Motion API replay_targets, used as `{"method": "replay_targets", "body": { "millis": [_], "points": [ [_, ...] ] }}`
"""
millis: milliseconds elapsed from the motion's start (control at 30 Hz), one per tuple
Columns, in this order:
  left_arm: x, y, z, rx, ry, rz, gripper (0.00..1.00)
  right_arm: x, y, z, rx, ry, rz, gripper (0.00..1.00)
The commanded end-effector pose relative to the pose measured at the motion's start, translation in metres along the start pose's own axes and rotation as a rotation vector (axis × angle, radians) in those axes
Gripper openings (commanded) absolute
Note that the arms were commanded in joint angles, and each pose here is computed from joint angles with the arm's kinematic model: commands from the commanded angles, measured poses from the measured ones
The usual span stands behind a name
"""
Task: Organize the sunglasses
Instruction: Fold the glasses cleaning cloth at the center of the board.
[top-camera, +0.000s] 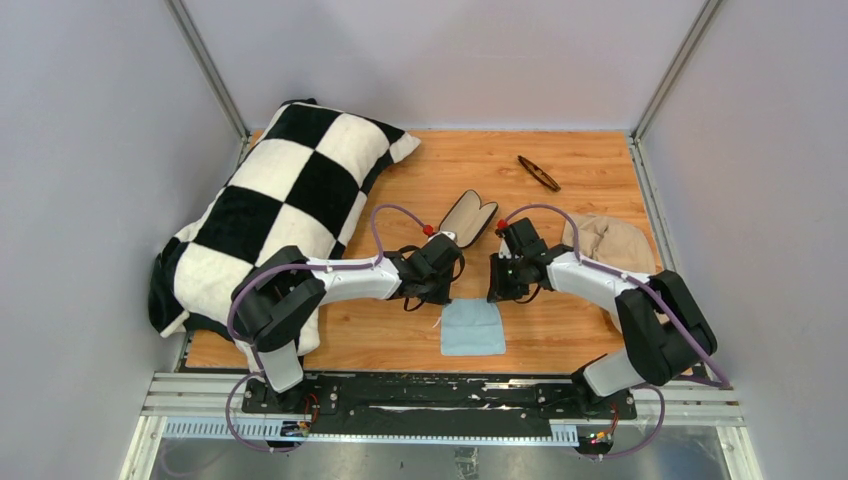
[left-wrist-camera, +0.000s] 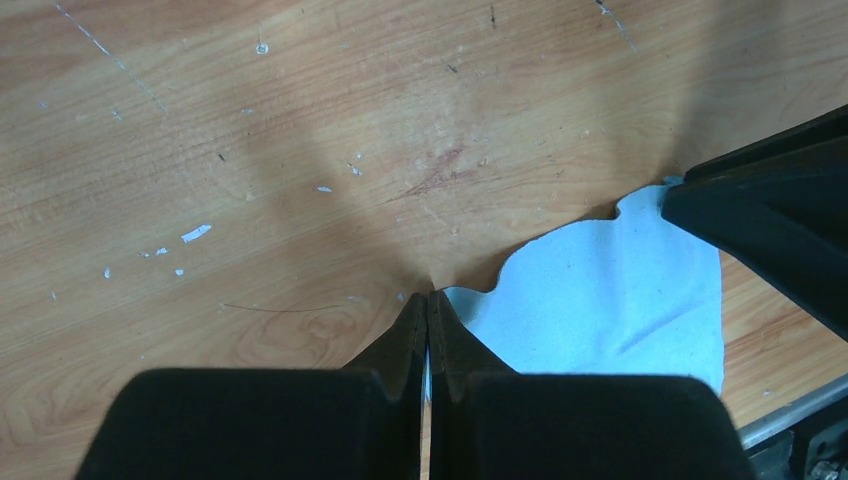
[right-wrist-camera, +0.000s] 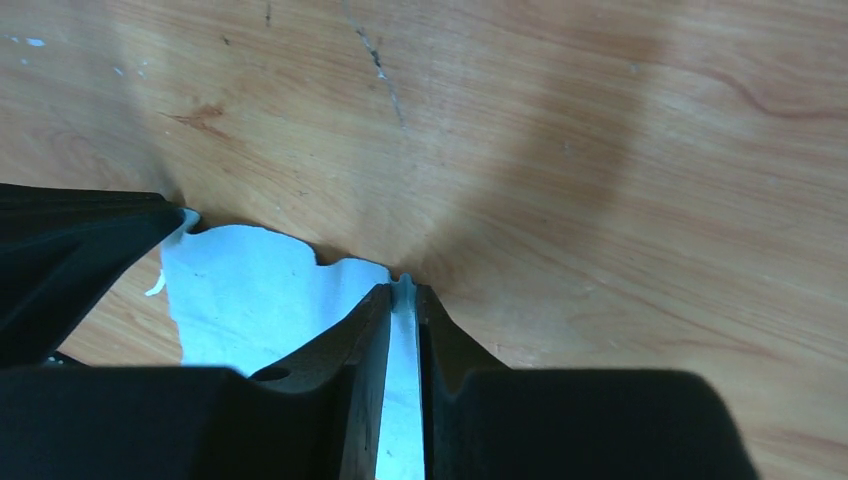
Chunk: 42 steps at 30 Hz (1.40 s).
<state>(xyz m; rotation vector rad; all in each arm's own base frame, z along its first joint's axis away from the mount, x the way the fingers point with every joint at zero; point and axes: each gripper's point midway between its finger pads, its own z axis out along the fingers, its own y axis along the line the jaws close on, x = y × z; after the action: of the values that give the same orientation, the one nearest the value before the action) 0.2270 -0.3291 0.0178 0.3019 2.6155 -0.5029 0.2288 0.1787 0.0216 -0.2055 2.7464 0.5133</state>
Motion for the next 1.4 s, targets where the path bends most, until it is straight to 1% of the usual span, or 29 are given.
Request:
{"method": "replay_targets", "body": {
  "millis": [0, 100, 300, 400, 700, 733, 767, 833, 900, 933, 1067, 1167, 1300, 1367],
  "points": [
    [0.019, 0.021, 0.003, -0.080, 0.042, 0.030, 0.00, 0.020, -0.011, 0.010, 0.019, 0.059, 0.044, 0.16],
    [0.018, 0.020, 0.001, -0.071, 0.040, 0.036, 0.00, 0.014, -0.009, 0.008, 0.019, 0.047, 0.038, 0.00],
    [0.004, 0.022, -0.011, -0.095, -0.003, 0.074, 0.00, 0.006, -0.007, -0.002, 0.027, 0.014, 0.038, 0.00],
    [-0.004, 0.017, -0.018, -0.076, -0.026, 0.086, 0.00, 0.004, -0.009, -0.007, 0.042, -0.001, 0.038, 0.00],
    [-0.011, 0.004, -0.026, -0.016, -0.061, 0.047, 0.00, 0.006, -0.012, -0.009, 0.058, -0.006, 0.047, 0.00],
    [-0.010, 0.005, -0.026, -0.019, -0.058, 0.031, 0.07, 0.007, -0.013, -0.009, 0.060, -0.005, 0.047, 0.00],
    [-0.009, 0.009, -0.025, -0.050, -0.064, 0.021, 0.17, 0.007, -0.013, -0.009, 0.059, -0.003, 0.045, 0.00],
    [-0.007, 0.008, -0.027, -0.103, -0.074, 0.055, 0.32, 0.008, -0.013, -0.008, 0.059, -0.004, 0.043, 0.00],
    [-0.006, 0.003, -0.025, -0.110, -0.067, 0.084, 0.43, 0.008, -0.013, -0.008, 0.058, -0.005, 0.042, 0.00],
    [-0.005, 0.002, -0.023, -0.109, -0.063, 0.082, 0.45, 0.008, -0.013, -0.008, 0.057, -0.003, 0.040, 0.00],
    [-0.005, 0.006, -0.014, -0.141, -0.063, 0.077, 0.46, 0.009, -0.012, -0.007, 0.049, 0.004, 0.034, 0.00],
    [-0.001, 0.009, -0.008, -0.155, -0.053, 0.078, 0.45, 0.009, -0.009, -0.006, 0.033, 0.013, 0.033, 0.00],
    [0.001, 0.014, 0.000, -0.169, -0.057, 0.073, 0.37, 0.008, -0.007, -0.005, 0.024, 0.016, 0.029, 0.00],
    [0.000, 0.011, 0.002, -0.157, -0.069, 0.067, 0.35, 0.009, -0.007, -0.005, 0.023, 0.019, 0.030, 0.00]
  ]
}}
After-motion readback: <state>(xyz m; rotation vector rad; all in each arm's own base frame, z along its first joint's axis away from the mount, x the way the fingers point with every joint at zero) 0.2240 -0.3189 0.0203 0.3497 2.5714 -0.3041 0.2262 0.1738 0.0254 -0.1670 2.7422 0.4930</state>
